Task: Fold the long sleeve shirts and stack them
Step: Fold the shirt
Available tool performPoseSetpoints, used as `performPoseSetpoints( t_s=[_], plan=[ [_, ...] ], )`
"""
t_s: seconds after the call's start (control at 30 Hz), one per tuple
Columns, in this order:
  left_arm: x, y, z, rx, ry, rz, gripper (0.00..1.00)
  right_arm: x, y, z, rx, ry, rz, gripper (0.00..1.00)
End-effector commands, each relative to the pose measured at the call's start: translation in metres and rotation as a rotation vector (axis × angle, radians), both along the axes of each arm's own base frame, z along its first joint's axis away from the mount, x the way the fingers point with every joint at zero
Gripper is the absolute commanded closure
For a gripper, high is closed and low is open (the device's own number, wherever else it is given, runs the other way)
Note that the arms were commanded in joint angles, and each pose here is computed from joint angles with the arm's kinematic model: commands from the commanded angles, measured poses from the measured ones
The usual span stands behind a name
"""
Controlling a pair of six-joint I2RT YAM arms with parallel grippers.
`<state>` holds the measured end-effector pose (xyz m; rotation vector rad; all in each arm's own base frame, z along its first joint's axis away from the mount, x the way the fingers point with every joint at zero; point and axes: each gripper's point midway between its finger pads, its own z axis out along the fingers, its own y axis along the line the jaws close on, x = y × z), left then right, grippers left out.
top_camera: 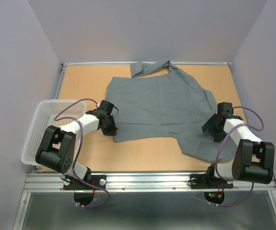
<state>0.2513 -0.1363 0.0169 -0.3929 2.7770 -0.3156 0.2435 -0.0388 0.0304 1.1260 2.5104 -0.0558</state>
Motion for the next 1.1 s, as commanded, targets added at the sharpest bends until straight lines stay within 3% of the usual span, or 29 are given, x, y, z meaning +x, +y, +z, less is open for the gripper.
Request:
performPoseSetpoints(
  t_s=[0.0,0.2,0.33,0.47,0.5,0.57,0.63,0.8,1.07],
  plan=[
    [-0.006,0.015,0.0,0.086,0.008,-0.021,0.95,-0.002,-0.002,-0.012,-0.006,-0.001,-0.007,0.27],
    [-0.004,0.015,0.002,0.089,0.002,-0.033,0.95,-0.008,0.004,-0.028,0.027,0.032,0.028,0.31],
    [-0.003,0.015,0.004,0.089,0.002,-0.037,0.95,-0.007,0.011,-0.032,0.06,0.038,0.054,0.43],
    [0.001,0.021,0.008,0.121,-0.022,-0.023,0.95,-0.004,0.014,-0.028,0.077,0.021,0.07,0.64],
    [0.001,0.022,0.01,0.128,-0.024,-0.02,0.95,-0.003,0.013,-0.026,0.071,0.018,0.073,0.77],
    [0.006,0.023,0.018,0.135,-0.049,-0.012,0.95,0.002,0.007,-0.013,0.036,-0.005,0.077,0.91],
    [0.008,0.024,0.023,0.142,-0.054,-0.013,0.95,0.006,0.001,0.002,0.0,-0.016,0.08,0.99],
    [0.006,0.026,0.03,0.152,-0.045,-0.03,0.95,0.009,-0.007,0.025,-0.043,-0.017,0.088,0.99],
    [0.034,0.032,0.062,0.191,-0.129,-0.009,0.95,0.033,-0.022,0.069,-0.118,-0.059,0.107,0.99]
  ],
)
